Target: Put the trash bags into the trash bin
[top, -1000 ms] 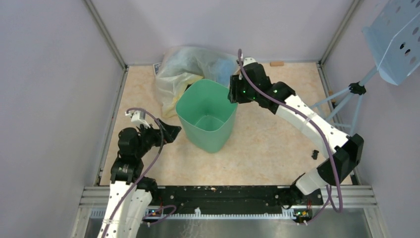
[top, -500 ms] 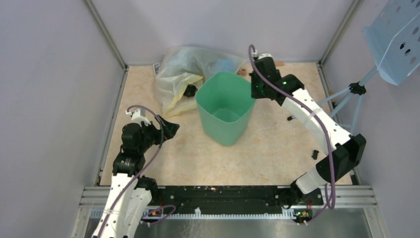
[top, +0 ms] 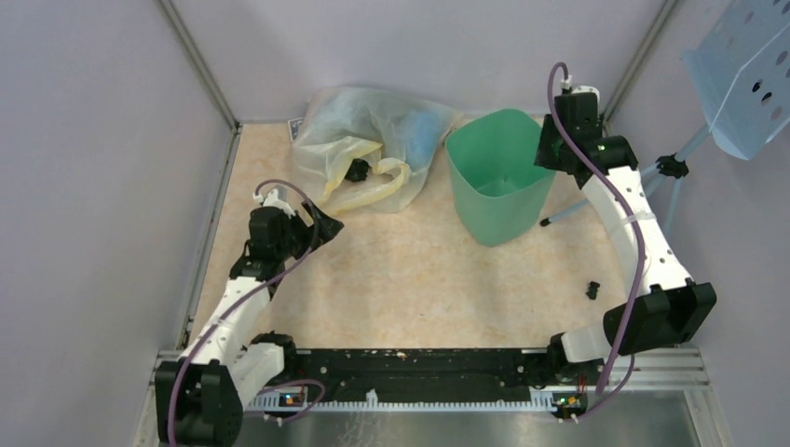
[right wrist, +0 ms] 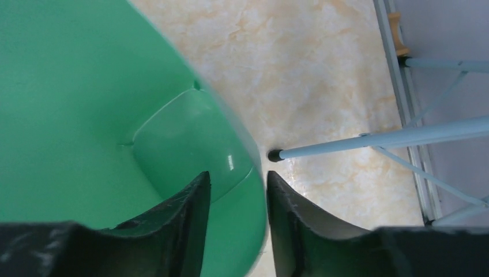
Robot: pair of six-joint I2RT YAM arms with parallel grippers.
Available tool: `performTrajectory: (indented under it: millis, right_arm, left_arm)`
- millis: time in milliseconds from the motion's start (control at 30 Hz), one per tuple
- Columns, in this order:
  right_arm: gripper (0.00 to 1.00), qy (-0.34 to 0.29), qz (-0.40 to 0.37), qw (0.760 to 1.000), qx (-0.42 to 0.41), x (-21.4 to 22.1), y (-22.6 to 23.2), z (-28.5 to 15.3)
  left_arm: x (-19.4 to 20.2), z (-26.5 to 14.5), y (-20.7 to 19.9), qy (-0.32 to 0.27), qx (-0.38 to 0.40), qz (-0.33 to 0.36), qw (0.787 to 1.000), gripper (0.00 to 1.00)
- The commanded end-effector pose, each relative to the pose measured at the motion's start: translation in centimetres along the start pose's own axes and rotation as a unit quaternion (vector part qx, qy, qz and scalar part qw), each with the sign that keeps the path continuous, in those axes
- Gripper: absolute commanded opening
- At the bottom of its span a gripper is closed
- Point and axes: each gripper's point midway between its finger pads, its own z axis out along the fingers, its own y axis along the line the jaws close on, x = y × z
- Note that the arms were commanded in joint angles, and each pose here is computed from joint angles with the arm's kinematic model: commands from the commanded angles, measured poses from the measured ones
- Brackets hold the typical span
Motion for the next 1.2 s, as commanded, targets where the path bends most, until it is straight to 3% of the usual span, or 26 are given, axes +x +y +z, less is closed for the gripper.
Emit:
performTrajectory:
  millis: [0,100,300,433,600,800,1000,1100,1167]
  right_arm:
    - [0.52,-0.046,0.012,0.998,-0.042,-3.2,1.3,-2.2]
    - [0.63,-0.061,0.011,0.997,-0.041,-4.6,0.9,-3.8]
    - [0.65,-0.11,-0.062,0.991,-0.037,-7.0,3.7,-8.3]
    - [0.62,-0.143,-0.106,0.981,-0.08,-7.7,9.0,-10.9]
    - [0.58,-0.163,-0.158,0.946,-0.229,-6.5,18.8,-13.2]
    - [0.55,-0.149,-0.19,0.914,-0.325,-3.9,27.0,-12.9]
    - [0.53,-0.127,-0.203,0.904,-0.355,-1.3,31.9,-9.7]
    - [0.52,-0.115,-0.195,0.912,-0.343,-0.4,33.1,-7.6]
    - [0.49,-0.105,-0.188,0.922,-0.323,0.3,33.6,-5.9]
  left_arm:
    - [-5.9,1.7,-2.5,-0.079,0.02,0.017,0.997,0.96]
    - [-7.5,3.1,-1.7,-0.085,-0.02,0.013,0.996,0.94]
    - [-10.5,5.5,-1.3,-0.117,-0.05,0.009,0.992,0.88]
    - [-11.1,7.2,-1.8,-0.107,-0.035,0.025,0.993,0.87]
    - [-11.9,9.0,-2.1,-0.111,-0.028,0.099,0.988,0.86]
    - [-12.4,11.5,-0.7,-0.1,-0.069,0.12,0.985,0.82]
    - [-11.7,14.1,0.1,-0.072,-0.068,0.117,0.988,0.72]
    - [-11.2,15.3,0.6,-0.052,-0.071,0.114,0.99,0.55]
    - [-11.4,15.5,0.5,-0.043,-0.072,0.119,0.989,0.13]
